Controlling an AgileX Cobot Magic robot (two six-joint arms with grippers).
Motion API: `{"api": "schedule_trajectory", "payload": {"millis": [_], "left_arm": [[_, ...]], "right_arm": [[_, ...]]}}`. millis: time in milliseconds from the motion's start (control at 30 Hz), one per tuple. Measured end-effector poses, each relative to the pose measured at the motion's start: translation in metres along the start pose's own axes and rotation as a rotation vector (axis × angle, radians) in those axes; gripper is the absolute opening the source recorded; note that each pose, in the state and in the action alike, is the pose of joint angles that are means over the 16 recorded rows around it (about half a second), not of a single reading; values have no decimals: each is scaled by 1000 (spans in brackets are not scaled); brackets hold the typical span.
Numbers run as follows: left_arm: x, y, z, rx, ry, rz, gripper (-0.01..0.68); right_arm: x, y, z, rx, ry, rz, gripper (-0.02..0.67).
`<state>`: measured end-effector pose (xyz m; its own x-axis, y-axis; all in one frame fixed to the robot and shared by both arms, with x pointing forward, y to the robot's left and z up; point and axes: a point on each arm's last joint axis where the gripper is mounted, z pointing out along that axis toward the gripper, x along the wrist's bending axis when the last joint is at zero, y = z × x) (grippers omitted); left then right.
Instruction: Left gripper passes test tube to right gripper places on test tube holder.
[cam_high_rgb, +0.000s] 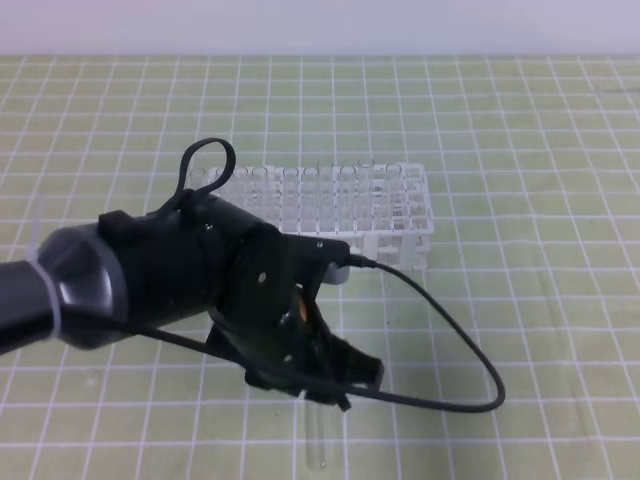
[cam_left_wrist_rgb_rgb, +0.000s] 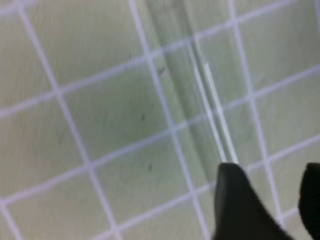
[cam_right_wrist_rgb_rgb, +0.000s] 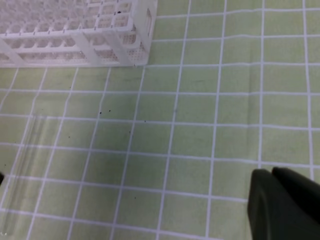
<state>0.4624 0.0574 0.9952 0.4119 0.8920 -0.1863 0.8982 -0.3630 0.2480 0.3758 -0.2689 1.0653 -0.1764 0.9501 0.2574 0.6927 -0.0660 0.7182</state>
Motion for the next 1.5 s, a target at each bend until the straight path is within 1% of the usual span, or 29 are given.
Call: {"api": "schedule_trajectory", "payload": {"millis": [167, 333, 500, 767, 967, 1167, 1500], "left_arm": [[-2, 1, 1, -17, -9, -3, 35], [-8, 1, 4, -7, -8, -13, 38], [-14, 0, 4, 31, 15, -22, 38], [-24, 7, 14, 102, 77, -24, 38], [-24, 12, 24, 146, 128, -17, 38], [-22, 13, 31, 165, 159, -15, 38], [-21, 14, 40, 167, 173, -18, 38]], "right_arm": [[0, 0, 0, -1, -1, -1, -2], [0, 0, 0, -3, -1, -1, -2], [0, 0, 0, -4, -2, -1, -2], [0, 1, 0, -6, -2, -1, -2], [0, 0, 0, -4, -1, -1, -2], [0, 0, 0, -3, -1, 0, -2], [0, 0, 0, 0, 1, 1, -2]]}}
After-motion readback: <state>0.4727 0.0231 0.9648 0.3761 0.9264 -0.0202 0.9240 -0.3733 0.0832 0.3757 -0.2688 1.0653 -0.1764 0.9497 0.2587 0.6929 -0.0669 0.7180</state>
